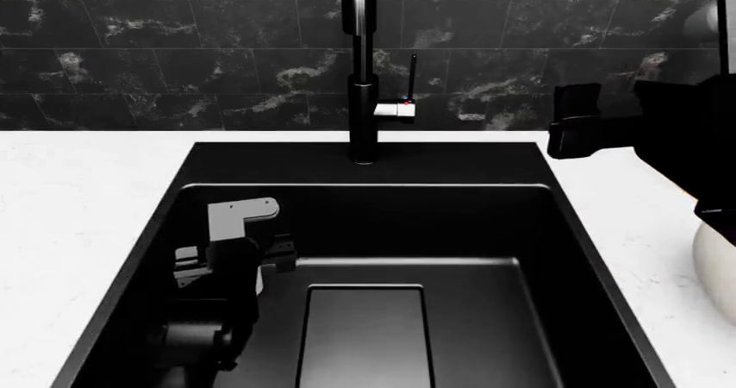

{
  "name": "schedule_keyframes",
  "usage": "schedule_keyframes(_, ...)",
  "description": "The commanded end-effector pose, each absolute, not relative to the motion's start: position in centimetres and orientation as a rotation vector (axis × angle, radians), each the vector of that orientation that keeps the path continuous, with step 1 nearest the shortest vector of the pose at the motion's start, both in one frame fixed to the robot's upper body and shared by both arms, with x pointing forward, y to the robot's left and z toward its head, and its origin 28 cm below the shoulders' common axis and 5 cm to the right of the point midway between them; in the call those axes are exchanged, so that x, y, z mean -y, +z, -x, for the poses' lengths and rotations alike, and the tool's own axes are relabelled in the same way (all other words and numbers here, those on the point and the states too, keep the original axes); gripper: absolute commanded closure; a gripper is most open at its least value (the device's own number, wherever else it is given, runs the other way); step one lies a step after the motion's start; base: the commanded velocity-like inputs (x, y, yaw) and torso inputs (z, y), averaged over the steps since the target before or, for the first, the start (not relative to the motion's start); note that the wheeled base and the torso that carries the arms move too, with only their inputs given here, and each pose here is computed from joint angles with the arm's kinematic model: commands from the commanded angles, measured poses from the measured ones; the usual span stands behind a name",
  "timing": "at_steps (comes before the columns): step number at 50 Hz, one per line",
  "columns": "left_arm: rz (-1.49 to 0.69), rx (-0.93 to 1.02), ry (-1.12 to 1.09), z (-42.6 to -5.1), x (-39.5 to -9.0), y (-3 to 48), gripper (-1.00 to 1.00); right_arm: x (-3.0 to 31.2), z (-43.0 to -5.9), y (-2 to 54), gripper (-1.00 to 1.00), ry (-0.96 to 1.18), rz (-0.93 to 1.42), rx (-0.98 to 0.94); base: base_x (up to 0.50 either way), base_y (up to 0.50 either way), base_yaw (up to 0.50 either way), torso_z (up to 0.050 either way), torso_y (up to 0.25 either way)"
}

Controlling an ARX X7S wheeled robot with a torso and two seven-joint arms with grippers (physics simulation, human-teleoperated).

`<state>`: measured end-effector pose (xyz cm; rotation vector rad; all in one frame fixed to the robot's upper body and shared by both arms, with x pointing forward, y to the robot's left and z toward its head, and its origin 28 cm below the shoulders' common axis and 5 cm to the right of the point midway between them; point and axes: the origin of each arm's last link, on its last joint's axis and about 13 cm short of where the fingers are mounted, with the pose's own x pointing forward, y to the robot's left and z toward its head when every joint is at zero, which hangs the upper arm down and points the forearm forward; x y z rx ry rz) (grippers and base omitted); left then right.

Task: Pick the cup and bowl from the sink and place them on the counter for drying.

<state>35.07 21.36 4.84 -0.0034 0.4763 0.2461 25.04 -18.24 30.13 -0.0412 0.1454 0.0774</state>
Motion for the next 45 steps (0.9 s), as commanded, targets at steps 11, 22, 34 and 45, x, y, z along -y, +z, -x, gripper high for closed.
schedule_keyframes(11, 0.053, -0.551, 0.187, -35.0, -23.5, 1.2, -1.0, 18.0, -25.2, 30.5, -1.0, 0.101, 0.026, -0.114, 0.0, 0.0, 0.0, 0.0, 0.0)
schedule_keyframes(22, 0.065, -0.6, 0.167, -34.4, -23.6, 0.6, -1.0, 18.0, -25.1, 30.5, -1.0, 0.1, 0.02, -0.111, 0.0, 0.0, 0.0, 0.0, 0.0)
schedule_keyframes(34, 0.031, -0.55, 0.161, -34.8, -23.1, 0.9, 1.0, 18.0, -25.2, 30.3, -1.0, 0.101, 0.018, -0.116, 0.0, 0.0, 0.0, 0.0, 0.0)
schedule_keyframes(45, -0.001, -0.494, 0.152, -33.2, -23.1, 2.8, 1.0, 18.0, -25.3, 30.0, -1.0, 0.103, 0.015, -0.12, 0.0, 0.0, 0.0, 0.0, 0.0)
